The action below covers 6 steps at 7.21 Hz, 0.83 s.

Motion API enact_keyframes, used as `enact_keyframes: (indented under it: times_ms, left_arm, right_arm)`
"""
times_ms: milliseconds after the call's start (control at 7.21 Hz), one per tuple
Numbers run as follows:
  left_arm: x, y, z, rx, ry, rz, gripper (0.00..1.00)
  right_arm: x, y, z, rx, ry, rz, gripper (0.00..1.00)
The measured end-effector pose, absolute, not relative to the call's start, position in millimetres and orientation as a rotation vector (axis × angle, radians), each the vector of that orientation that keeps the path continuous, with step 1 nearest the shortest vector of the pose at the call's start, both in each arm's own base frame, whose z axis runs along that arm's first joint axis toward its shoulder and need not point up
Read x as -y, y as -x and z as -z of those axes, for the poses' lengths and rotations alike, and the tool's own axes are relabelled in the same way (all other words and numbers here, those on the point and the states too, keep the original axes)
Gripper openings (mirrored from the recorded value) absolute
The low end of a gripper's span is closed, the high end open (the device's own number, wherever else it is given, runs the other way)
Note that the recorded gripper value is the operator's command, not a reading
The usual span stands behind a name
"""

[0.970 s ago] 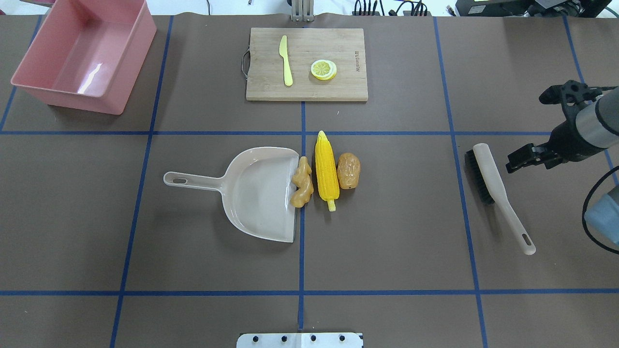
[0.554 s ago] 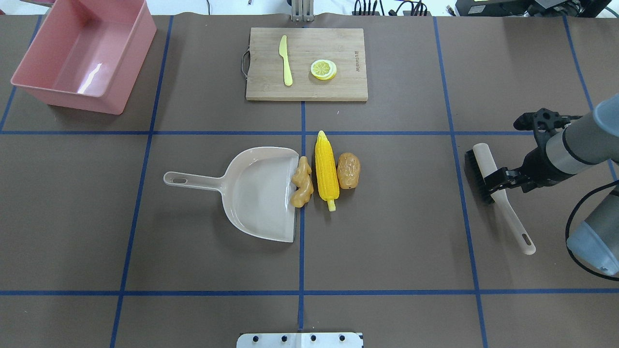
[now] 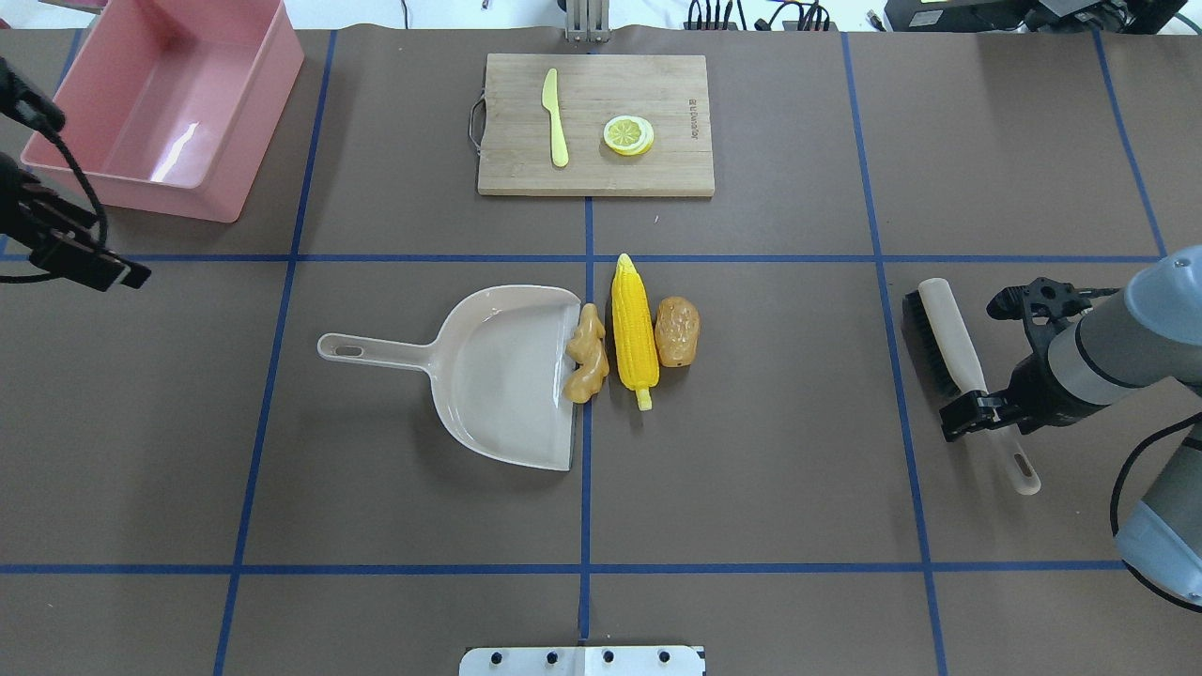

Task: Sweep and dump trash into bin
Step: 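Reach the right gripper down and grasp the white brush handle, then grasp the white dustpan handle with the left gripper while the right gripper lifts the brush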

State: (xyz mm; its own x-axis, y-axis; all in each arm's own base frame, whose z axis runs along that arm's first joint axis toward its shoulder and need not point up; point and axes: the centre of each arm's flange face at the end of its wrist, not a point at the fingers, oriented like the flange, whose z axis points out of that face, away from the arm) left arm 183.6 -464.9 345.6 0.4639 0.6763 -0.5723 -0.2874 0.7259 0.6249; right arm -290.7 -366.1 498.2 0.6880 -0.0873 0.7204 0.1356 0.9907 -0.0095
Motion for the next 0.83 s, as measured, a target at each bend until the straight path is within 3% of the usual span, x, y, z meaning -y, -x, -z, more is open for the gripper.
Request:
enact_keyframes:
  times_ms: [139,277,416,693,832]
  left_arm:
    - [465,-216,-325,-0.902,-0.485,-0.67,0.99]
    - [464,-246,-307,-0.877,-0.472,-0.702,0.99]
    - [460,-265,-296,-0.863,-0.452,-0.729,0.99]
    - [447,-296,-292,-0.803,-0.534,-0.972,0.99]
    - [450,-303,-299,-0.724,-0.603,-1.121,0.99]
  right_arm:
    - [359,289,-498,0.802,0.073,0.125,0.74]
    - [355,289,-498,0.801,0.08,0.125,0.66]
    - [352,288,-499,0.798,0.083,0.125,0.51]
    - [351,286,-501,0.793,0.084,0.123,0.0]
    - [351,286,-501,0.794,0.082,0.125,0.0]
